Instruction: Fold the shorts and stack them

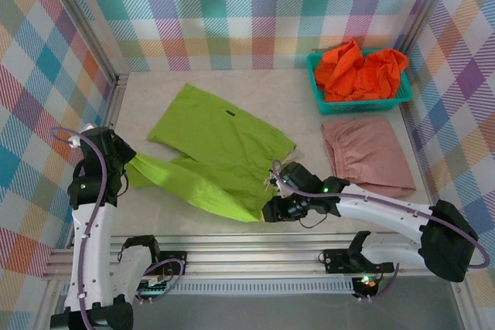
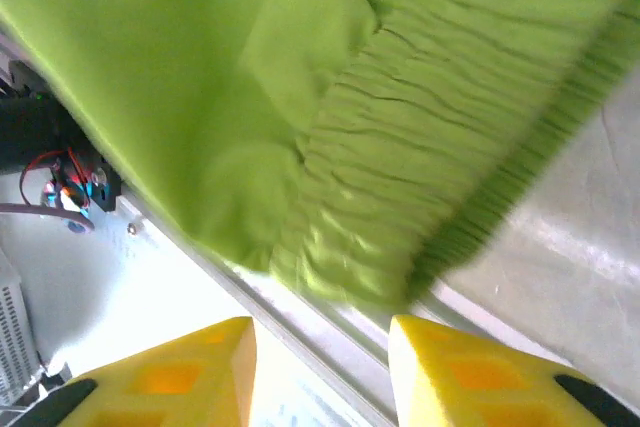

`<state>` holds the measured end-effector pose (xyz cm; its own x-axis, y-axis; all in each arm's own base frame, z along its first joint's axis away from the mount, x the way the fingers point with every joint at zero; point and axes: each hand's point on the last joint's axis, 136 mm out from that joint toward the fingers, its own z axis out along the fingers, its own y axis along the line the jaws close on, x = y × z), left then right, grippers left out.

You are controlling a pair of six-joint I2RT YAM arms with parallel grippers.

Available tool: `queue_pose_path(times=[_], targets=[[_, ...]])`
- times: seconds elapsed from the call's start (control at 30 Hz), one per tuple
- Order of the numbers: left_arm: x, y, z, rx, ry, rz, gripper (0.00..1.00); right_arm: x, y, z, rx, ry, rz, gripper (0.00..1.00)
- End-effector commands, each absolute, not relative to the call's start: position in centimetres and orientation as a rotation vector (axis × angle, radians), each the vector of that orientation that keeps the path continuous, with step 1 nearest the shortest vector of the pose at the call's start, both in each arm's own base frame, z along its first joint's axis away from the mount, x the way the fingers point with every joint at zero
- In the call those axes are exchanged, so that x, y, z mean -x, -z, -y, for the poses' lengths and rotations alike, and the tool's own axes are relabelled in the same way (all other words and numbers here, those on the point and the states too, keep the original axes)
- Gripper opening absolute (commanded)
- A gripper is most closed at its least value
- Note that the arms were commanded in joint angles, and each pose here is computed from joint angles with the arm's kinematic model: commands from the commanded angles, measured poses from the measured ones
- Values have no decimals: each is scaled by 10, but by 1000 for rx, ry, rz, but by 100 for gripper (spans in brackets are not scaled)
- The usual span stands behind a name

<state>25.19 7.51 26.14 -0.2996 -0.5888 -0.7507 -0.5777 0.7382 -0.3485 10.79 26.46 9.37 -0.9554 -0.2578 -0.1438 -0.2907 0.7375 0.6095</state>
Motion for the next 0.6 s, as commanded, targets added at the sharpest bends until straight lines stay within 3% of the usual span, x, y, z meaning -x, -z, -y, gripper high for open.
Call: queue_pose_path(times=[0.0,0.03,0.1,0.23,0.57], targets=[[-249,-272,-79,869,2,-1911,0,-118,-137,-259,543,-997,-2736,71],[-248,-269,-78,870,4,-1914,0,-128,-151,-256,494,-985,-2683,83],[-247,-264,-76,872,19,-1924,0,-154,-169,-251,370,-976,-2603,92],[-248,-252,-71,882,50,-1948,0,-218,-169,-245,80,-997,-2575,94],[-247,-244,-71,892,55,-1958,0,-327,-117,-280,-72,-953,-2722,95]])
